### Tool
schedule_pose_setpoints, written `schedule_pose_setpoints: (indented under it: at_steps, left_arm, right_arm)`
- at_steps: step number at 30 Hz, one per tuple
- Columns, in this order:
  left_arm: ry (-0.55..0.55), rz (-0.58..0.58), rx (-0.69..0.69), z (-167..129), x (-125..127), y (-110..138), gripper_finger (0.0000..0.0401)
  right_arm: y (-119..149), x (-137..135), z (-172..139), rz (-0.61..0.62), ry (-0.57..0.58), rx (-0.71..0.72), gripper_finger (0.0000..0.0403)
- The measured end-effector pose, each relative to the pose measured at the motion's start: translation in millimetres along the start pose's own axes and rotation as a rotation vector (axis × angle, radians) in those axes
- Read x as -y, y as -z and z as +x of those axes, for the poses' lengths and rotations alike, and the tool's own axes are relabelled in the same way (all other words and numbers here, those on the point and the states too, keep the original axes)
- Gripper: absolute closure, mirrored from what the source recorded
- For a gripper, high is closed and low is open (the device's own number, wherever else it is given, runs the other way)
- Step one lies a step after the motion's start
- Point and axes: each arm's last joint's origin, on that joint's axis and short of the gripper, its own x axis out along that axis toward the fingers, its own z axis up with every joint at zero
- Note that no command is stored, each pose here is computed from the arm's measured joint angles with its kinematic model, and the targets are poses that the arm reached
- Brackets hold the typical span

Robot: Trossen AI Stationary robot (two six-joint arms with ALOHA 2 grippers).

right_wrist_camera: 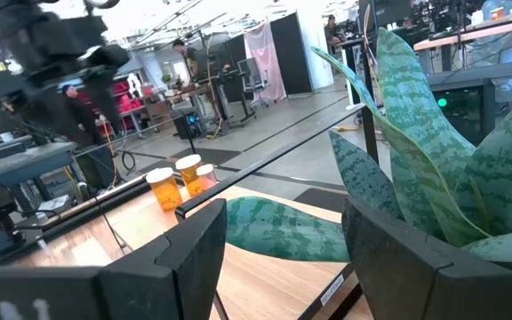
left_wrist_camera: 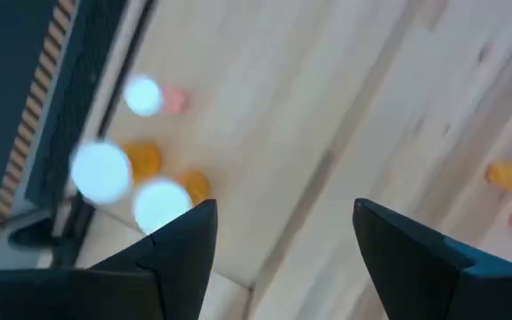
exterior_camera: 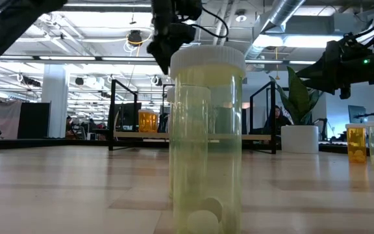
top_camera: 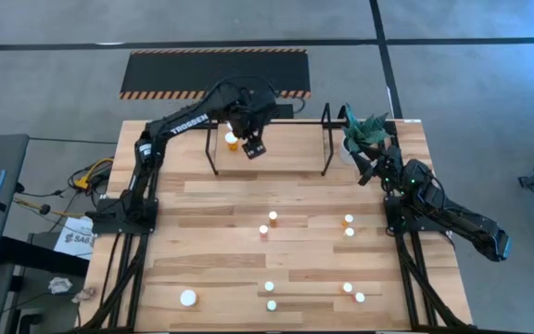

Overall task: Pick and place medicine bottles onto shelf by color
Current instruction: Put the top red pill bottle on the shelf aligned with the other red pill bottle

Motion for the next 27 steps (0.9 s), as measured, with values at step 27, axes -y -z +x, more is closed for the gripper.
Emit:
schedule_pose_setpoints:
  at_steps: [27]
  left_arm:
    - [0.228, -0.313, 0.160, 76, 200, 138, 0.0151]
  right_arm:
    - [0, 0, 0, -0.001, 0.001, -0.004, 0.0154]
